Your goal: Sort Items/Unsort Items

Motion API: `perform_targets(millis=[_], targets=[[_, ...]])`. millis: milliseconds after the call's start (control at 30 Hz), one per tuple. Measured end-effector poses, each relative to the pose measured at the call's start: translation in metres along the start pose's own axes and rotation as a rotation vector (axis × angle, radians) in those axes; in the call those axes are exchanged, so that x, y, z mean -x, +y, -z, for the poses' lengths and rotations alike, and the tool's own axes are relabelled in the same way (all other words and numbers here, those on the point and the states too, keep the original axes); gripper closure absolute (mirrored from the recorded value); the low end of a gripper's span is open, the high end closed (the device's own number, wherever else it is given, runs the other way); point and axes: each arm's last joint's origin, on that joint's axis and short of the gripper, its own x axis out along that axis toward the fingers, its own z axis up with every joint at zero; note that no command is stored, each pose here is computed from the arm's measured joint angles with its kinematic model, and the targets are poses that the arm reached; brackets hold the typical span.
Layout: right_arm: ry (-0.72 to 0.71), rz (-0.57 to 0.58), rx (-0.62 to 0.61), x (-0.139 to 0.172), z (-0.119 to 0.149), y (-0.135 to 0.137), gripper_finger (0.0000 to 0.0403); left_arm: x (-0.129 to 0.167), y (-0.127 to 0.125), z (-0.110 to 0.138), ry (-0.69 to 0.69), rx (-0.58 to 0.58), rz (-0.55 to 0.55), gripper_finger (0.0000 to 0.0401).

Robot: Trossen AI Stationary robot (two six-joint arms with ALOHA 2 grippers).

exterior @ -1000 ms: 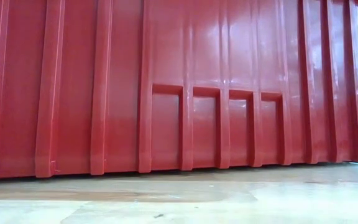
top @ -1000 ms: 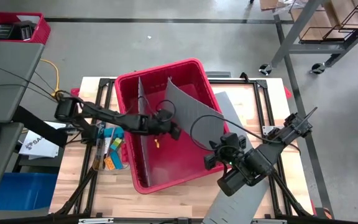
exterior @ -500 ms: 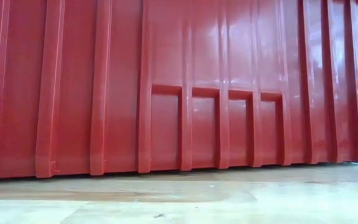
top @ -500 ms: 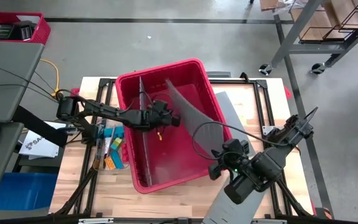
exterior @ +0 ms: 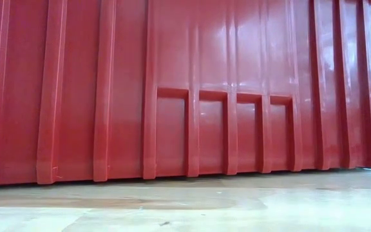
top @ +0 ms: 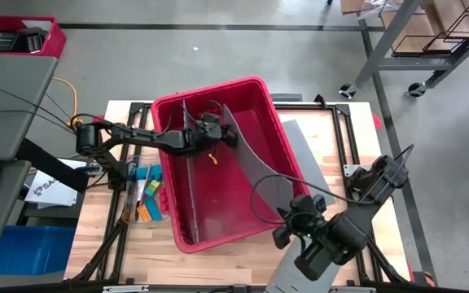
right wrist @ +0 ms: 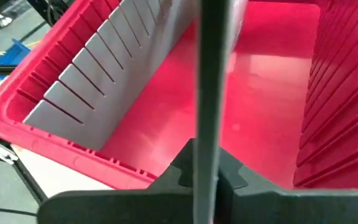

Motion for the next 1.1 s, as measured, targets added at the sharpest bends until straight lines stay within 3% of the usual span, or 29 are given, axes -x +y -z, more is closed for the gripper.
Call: perform_targets(millis=[300, 533, 700, 933, 1100], targets=[[0.002, 0.039, -0.005, -0.015, 0.007, 0.008, 0.0391, -0.011, 0.012, -0.011, 0.012, -0.053, 0.029, 0.0401], [0.05, 0.099, -0.026, -0.033, -0.007, 0.007, 0.0297, -0.017, 0.018, -0.021, -0.033, -0.06, 0.031, 0.0401], [0.038, 0.106, 0.048, -0.04, -0.014, 0.007, 0.0244, -0.022, 0.023, -0.032, -0.087, -0.068, 0.05, 0.0401], [0.038, 0.076, 0.087, -0.046, -0.019, 0.012, 0.0236, -0.029, 0.032, -0.049, -0.156, -0.13, 0.089, 0.0401], [0.053, 0.049, 0.108, -0.044, -0.017, 0.014, 0.0236, -0.026, 0.032, -0.049, -0.073, -0.167, 0.238, 0.0401]])
